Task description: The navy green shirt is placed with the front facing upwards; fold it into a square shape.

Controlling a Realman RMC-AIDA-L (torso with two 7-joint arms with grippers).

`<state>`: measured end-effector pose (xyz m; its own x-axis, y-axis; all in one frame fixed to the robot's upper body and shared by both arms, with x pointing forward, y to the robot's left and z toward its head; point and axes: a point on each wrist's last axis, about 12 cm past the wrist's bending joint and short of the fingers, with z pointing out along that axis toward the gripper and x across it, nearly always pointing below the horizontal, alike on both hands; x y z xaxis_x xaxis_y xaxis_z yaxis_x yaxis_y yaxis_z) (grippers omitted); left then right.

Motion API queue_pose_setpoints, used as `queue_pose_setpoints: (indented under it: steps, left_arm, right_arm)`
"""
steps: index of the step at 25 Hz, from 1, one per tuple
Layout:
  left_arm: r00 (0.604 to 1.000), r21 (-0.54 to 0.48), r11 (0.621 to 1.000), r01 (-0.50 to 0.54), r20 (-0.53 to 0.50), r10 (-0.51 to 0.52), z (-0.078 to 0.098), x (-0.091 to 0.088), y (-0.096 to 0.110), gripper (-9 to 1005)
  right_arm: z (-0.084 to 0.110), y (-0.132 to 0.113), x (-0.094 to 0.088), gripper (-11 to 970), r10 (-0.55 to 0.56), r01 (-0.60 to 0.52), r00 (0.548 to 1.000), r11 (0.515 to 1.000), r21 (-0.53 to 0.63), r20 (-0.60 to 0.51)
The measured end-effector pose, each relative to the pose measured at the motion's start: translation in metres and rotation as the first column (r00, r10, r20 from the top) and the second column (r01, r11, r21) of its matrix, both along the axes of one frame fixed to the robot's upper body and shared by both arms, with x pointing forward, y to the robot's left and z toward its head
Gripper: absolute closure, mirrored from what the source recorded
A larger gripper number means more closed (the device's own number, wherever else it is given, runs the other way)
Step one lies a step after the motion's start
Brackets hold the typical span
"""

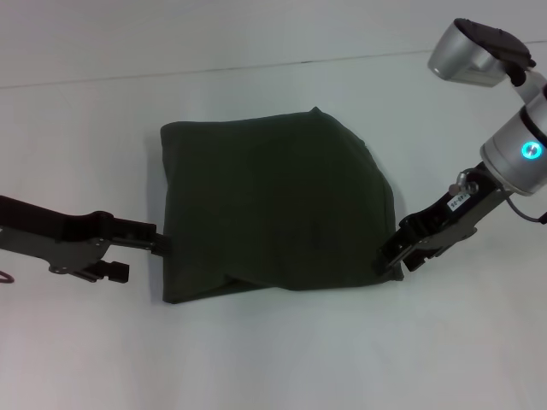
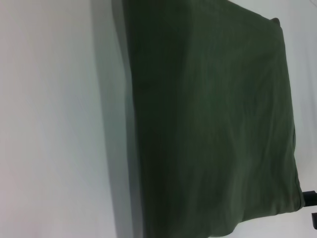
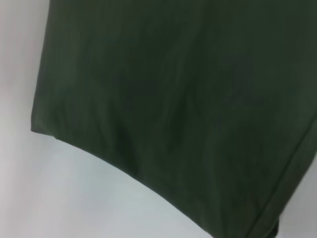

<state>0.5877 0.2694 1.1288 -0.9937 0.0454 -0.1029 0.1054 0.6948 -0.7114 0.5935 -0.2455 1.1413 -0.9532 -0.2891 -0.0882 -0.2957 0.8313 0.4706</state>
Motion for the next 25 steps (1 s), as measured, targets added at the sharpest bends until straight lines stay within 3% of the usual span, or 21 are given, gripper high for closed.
queue_pose_setpoints:
  steps: [15,25]
  left_arm:
    - [1.000,0.046,0.999,0.009,-0.030,-0.008,-0.023,-0.002,-0.017,47]
    - [1.000,0.052,0.998,0.021,-0.019,-0.020,-0.029,0.000,-0.032,65]
  right_arm:
    - [-0.009,0.003,0.004,466,-0.014,0.014,1.000,1.000,-0.005,0.022]
    - [-0.009,0.002,0.003,472,-0.015,0.015,1.000,1.000,-0.005,0.018]
